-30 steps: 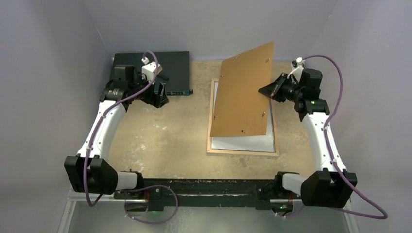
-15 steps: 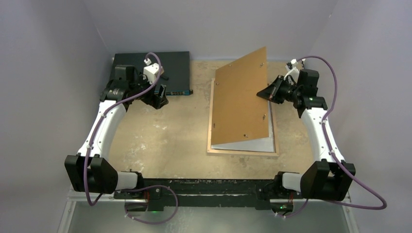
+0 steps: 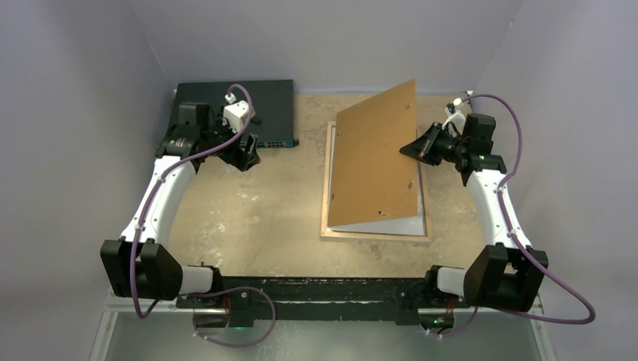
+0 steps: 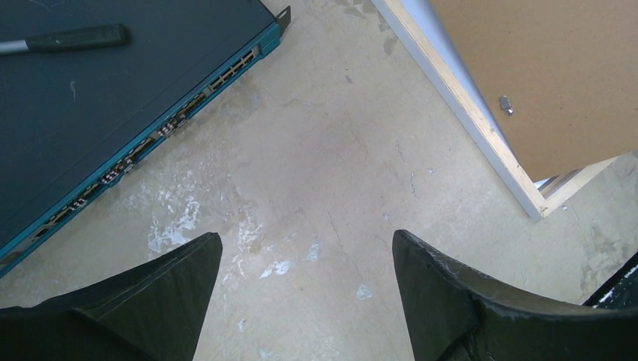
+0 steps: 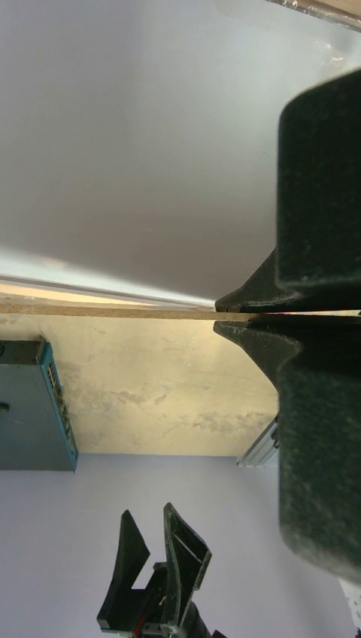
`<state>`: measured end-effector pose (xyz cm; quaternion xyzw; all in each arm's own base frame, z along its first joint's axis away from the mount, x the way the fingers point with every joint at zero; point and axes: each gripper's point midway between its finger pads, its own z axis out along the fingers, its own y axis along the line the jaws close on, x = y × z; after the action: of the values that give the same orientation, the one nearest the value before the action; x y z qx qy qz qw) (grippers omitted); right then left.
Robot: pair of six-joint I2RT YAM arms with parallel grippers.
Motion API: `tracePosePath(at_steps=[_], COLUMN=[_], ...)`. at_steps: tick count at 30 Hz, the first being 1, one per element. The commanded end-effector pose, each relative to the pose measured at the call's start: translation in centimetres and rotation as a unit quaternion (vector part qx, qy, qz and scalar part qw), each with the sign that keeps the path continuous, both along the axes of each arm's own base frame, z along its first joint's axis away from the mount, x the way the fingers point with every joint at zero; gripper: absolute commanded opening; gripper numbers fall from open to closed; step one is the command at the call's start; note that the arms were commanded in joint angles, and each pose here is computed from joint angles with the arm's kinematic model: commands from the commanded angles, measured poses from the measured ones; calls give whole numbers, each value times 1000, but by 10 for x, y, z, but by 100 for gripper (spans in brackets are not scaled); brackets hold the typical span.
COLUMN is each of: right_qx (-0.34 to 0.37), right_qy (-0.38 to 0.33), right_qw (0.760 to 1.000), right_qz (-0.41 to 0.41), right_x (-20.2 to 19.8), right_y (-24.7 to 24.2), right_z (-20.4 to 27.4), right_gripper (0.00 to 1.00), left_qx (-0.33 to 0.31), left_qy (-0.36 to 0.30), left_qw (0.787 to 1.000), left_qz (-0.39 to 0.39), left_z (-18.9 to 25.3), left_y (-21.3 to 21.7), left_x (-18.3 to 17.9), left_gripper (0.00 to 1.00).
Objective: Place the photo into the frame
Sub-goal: Place the photo frame item in the photo frame.
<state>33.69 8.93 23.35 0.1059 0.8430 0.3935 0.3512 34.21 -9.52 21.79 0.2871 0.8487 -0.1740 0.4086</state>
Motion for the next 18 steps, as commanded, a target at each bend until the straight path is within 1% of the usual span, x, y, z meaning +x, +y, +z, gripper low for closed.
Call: tracePosePath(at_steps=[1, 18], right_qx=[20, 14], right_qy=[-57, -14], right_qw=[998, 1000], right_qz=[32, 24], right_x=[-4, -13], right_y=[10, 7], right_z=[29, -3], right_gripper=[0, 0], left_qx=[2, -8], left_qy=[-19, -22], left_qw=[1000, 1000], left_qz=[-14, -13], left_z=[8, 8], left_y=[-1, -5], left_x=[-4, -6], left_gripper=[82, 81])
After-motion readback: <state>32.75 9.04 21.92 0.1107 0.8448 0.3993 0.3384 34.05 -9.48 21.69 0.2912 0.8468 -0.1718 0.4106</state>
